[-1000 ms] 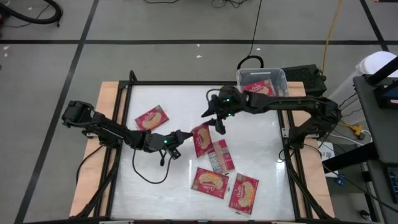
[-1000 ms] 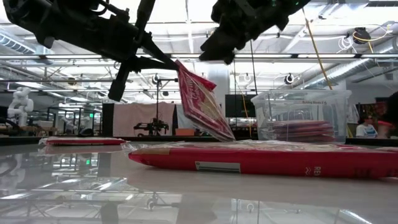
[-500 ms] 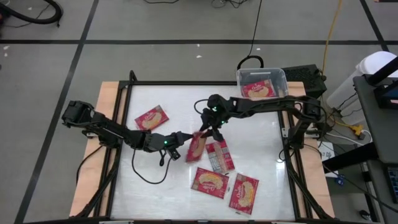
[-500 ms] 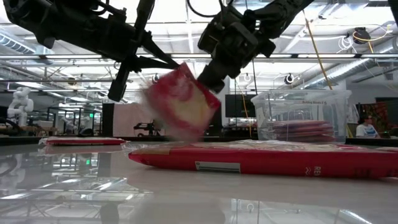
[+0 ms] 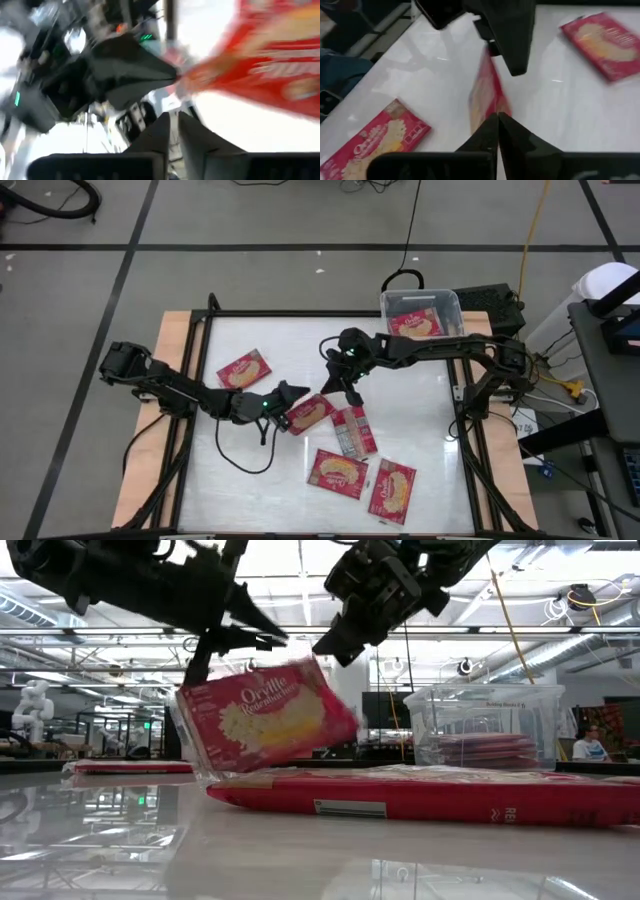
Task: Sort popcorn bags into baskets
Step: Put the red popcorn bag into the transparent bin
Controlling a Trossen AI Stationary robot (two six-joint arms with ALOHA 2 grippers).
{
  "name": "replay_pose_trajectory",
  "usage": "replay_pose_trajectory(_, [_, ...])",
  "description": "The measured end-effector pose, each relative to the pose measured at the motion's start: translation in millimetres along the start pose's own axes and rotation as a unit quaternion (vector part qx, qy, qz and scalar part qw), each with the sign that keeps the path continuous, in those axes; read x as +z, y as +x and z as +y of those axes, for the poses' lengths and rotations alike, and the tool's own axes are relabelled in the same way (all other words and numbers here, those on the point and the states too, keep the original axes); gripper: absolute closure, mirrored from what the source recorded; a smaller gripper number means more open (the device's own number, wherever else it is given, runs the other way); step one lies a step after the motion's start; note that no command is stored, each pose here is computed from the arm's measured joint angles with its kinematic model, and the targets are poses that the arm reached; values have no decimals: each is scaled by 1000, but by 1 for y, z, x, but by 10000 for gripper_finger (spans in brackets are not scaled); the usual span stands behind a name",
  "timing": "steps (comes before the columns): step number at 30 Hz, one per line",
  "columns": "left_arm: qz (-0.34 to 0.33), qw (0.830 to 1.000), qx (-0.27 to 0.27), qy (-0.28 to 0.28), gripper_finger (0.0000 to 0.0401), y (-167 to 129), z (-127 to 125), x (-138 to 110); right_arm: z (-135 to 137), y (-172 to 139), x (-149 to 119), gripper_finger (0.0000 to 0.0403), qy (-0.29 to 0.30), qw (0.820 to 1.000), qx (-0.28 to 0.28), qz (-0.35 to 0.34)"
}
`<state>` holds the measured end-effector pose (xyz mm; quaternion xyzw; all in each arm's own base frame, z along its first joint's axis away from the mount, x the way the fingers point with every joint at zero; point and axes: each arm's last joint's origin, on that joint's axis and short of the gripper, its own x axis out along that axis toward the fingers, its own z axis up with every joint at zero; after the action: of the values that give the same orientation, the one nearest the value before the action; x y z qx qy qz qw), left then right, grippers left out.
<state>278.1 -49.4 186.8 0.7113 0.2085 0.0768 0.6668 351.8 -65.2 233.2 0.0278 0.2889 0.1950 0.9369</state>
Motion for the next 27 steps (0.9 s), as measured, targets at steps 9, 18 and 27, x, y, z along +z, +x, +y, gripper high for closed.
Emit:
replay_pose_trajectory(9, [100, 969, 84, -209, 261, -3, 16, -6, 8, -22, 5, 402, 22, 994, -98, 33])
replay_pose_trajectory(18, [134, 886, 32, -442, 234, -3, -10, -6, 22, -4, -19, 401, 81, 983, -163, 28])
replay_pose_trajectory(27, [91, 792, -137, -588, 256, -1, -35, -9, 28, 21, -46, 377, 118, 975, -189, -2])
